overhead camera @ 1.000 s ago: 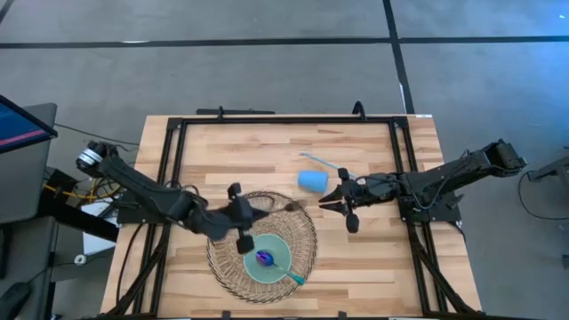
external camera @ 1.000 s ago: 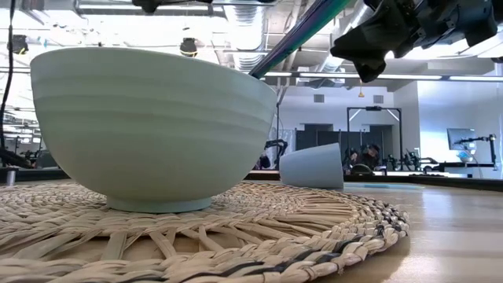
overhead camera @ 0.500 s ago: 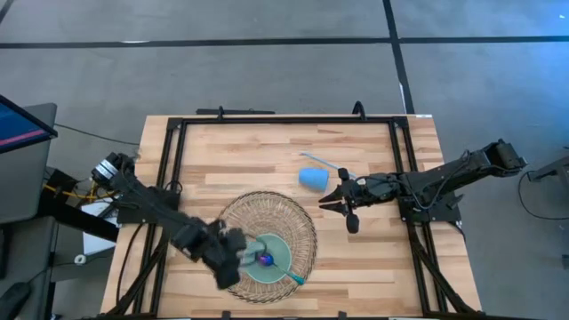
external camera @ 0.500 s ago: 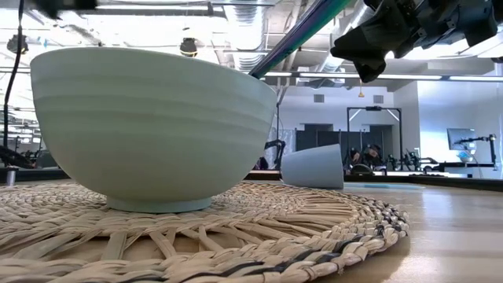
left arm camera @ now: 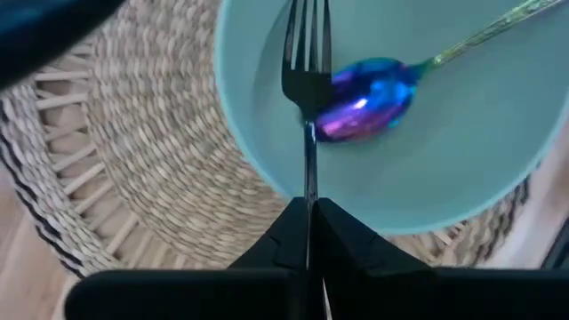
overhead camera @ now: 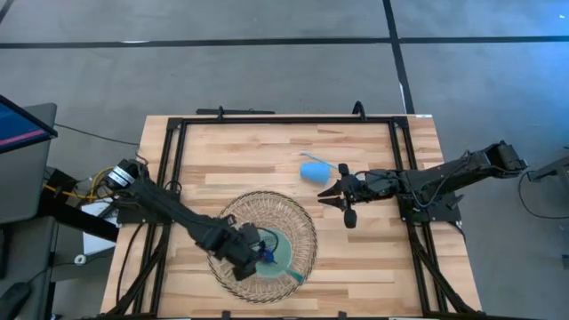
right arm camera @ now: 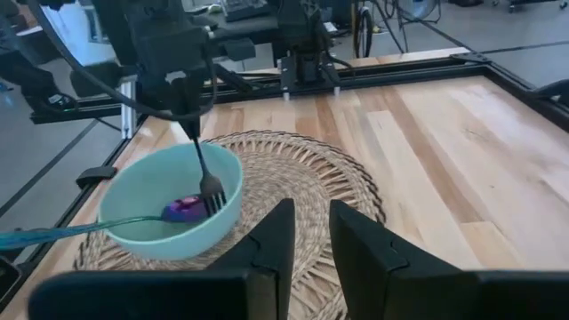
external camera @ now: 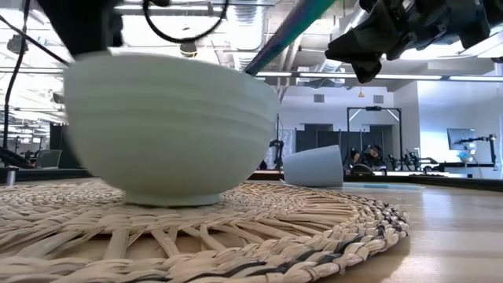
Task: Pick & Place Utensil
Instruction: Put the black fork into the green bowl on the woven placemat, then put the blue cup on the top right of the woven placemat
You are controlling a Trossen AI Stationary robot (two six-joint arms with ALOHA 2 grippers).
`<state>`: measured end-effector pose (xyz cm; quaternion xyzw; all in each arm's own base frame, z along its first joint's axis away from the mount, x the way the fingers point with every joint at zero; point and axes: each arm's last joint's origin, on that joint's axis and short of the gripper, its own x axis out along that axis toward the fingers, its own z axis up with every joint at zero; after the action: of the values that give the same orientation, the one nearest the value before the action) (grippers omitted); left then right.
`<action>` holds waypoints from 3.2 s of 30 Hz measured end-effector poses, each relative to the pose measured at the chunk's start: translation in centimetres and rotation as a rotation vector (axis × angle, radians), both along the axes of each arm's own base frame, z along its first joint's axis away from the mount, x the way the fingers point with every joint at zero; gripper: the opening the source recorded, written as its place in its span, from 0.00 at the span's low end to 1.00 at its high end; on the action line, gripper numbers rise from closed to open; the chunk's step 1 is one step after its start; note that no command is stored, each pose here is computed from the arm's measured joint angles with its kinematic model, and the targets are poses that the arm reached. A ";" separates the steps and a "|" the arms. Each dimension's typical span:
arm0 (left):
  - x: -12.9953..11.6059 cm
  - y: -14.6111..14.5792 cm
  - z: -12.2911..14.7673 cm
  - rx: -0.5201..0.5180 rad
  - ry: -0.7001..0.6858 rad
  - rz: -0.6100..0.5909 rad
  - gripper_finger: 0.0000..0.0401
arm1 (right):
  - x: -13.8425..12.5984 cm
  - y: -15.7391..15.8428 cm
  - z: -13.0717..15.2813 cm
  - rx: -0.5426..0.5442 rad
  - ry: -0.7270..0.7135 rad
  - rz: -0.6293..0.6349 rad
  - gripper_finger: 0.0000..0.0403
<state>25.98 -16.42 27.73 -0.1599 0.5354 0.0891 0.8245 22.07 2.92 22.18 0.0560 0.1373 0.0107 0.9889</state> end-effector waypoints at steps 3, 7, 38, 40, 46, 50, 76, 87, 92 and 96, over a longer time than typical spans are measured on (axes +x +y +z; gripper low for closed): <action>0.5 0.8 -0.1 -0.004 0.012 -0.005 0.06 | 0.0 -0.1 0.0 0.000 0.000 -0.005 0.17; 1.0 1.4 -0.1 -0.044 0.031 0.001 0.08 | 0.0 -0.1 0.0 0.002 0.000 -0.003 0.17; 0.1 3.2 4.4 -0.129 -0.224 -0.010 0.17 | 0.0 -0.2 -0.1 0.016 0.016 -0.015 0.17; -0.6 3.9 5.6 -0.077 -0.288 -0.017 0.17 | 0.0 -0.5 -0.2 0.052 0.018 -0.053 0.17; -2.3 5.9 8.2 0.214 -0.475 0.035 0.18 | -0.2 -2.2 -0.8 0.151 0.065 -0.291 0.17; -2.9 6.7 9.0 0.358 -0.533 0.111 0.18 | -0.7 -3.4 -1.9 0.250 0.127 -0.487 0.17; -8.2 9.9 4.1 0.608 -0.522 0.213 0.16 | -2.0 -4.6 -4.3 0.417 0.076 -0.755 0.17; -10.8 11.2 -2.8 0.544 -0.810 0.186 0.08 | 0.0 -4.7 -7.0 0.432 0.106 -0.800 0.17; -11.2 11.4 -3.9 0.533 -0.859 0.200 0.06 | 1.2 -5.3 -8.3 0.493 0.051 -0.841 0.17; -11.1 11.3 -4.1 0.552 -0.852 0.172 0.05 | 1.7 -5.6 -9.5 0.500 0.057 -0.859 0.17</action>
<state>14.85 -5.07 23.65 -0.0019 0.0934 0.2216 0.9707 23.80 -2.66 12.70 0.3434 0.1220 -0.3666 0.8560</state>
